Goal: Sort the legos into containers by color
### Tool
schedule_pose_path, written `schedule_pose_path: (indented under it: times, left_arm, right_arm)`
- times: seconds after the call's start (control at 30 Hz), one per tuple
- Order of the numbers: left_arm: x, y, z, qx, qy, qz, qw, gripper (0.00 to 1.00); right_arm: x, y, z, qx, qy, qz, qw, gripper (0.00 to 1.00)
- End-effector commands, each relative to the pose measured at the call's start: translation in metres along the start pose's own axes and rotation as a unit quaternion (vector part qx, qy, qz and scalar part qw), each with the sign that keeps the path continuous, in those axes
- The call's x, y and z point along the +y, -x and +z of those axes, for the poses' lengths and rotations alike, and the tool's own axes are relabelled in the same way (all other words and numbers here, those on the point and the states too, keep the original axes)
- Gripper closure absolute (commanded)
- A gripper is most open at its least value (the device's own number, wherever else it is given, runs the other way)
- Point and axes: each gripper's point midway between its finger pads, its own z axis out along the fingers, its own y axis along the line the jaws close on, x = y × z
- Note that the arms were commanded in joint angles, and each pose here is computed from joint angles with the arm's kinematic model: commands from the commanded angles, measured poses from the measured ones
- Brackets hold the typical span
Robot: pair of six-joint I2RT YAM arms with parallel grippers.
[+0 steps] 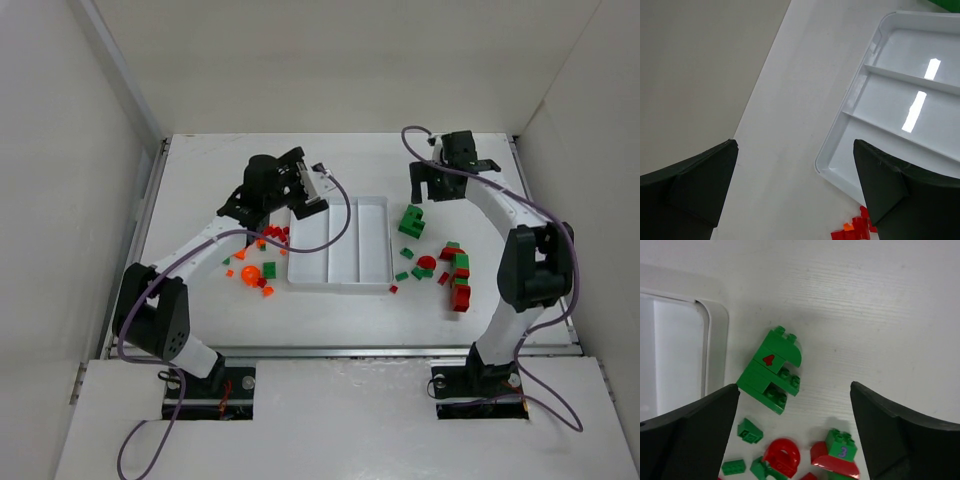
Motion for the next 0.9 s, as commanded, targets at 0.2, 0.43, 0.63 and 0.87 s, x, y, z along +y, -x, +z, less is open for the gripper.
schedule_pose_path:
  times: [0.2, 0.43, 0.63, 0.87]
  left_arm:
    - [0.019, 0.018, -0.004, -0.017, 0.041, -0.022, 0.999, 0.0]
    - [0.017, 0.01, -0.004, -0.003, 0.043, -0.026, 0.999, 0.0]
    - [0.018, 0.011, -0.009, -0.003, 0.049, -0.03, 0.998, 0.0]
    - [0.015, 0.008, -0.011, 0.001, 0.052, -0.03, 0.998, 0.0]
  right_arm:
    - [0.035, -0.018, 0.028, 0.049, 0.015, 0.147, 0.988, 0.0]
    - [0.045, -0.026, 0.049, 0.07, -0.038, 0.152, 0.985, 0.0]
    - [0.027, -0.044, 0.055, 0.08, -0.095, 0.16, 0.979, 0.05]
    - [0.026, -0.059, 0.064, 0.095, -0.098, 0.158, 0.978, 0.3]
